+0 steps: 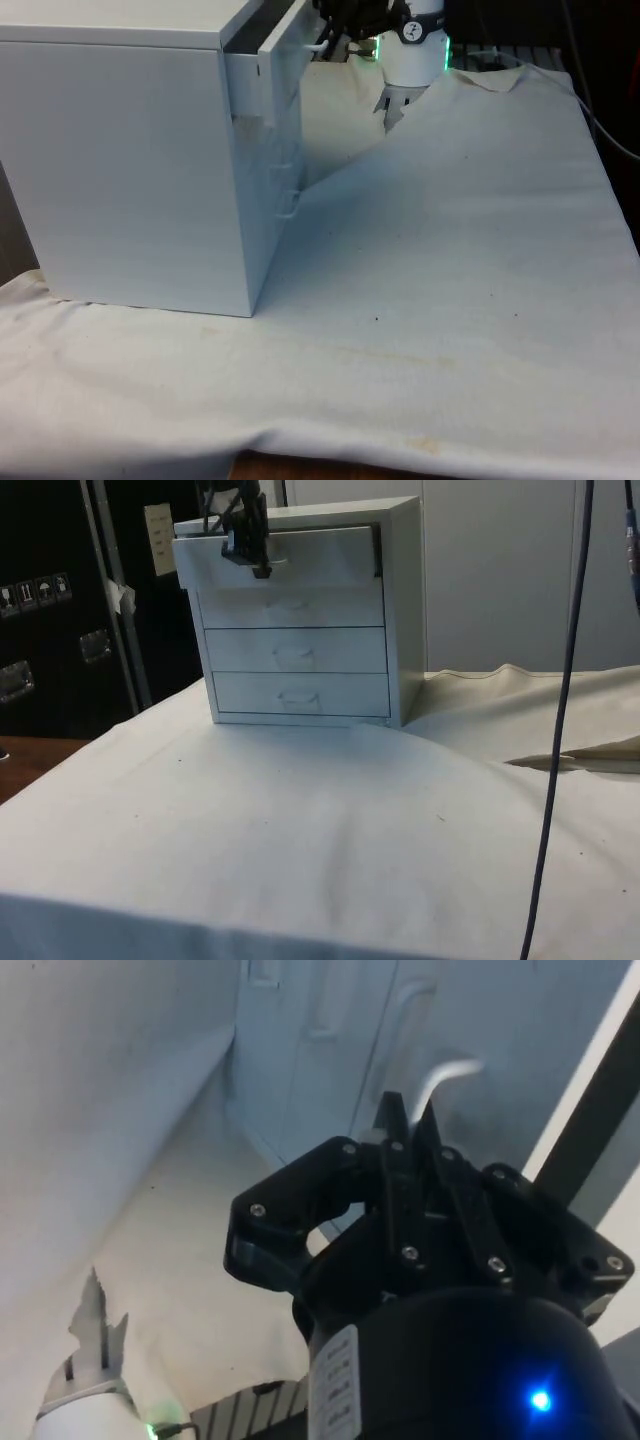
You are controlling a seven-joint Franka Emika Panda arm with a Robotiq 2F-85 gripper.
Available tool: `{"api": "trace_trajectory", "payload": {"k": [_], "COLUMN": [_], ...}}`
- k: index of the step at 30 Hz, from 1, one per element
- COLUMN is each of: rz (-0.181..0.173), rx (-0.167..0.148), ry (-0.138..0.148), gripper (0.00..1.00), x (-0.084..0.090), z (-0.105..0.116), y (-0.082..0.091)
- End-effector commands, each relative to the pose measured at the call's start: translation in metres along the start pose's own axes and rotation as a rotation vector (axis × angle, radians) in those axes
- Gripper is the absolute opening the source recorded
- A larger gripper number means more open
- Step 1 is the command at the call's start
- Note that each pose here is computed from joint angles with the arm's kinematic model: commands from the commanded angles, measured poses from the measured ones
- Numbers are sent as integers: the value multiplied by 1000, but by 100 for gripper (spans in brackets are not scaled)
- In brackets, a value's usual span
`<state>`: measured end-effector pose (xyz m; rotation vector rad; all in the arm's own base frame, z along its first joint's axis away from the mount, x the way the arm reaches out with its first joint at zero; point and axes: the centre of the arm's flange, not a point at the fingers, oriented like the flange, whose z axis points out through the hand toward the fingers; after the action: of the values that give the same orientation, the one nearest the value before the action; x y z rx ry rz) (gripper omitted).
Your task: Open the drawer, then close it.
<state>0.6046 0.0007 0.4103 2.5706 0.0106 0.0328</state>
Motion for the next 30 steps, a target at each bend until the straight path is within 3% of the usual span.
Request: {"api": "trace_trajectory", "payload": {"k": [1,3,8,10,18,19,20,26,28,30], "rz": [-3,2,0,1,0,3,0,1,2,1], "rx": [-12,-6,-40,-35,-78,-66,-81,-106,-95,-120], "ry": [0,1,2,3,3,3,3,5,6,6], "gripper": [0,0,0,0,0,0,0,0,0,0], "x": [1,1,1,0,1,1,1,1,1,1], "z": [-3,-2,-11,-10,-22,-18,-23,-30,-29,-34], "y": [-5,-4,-19,-21,-41,-38,-42,-57,-58,-66]}}
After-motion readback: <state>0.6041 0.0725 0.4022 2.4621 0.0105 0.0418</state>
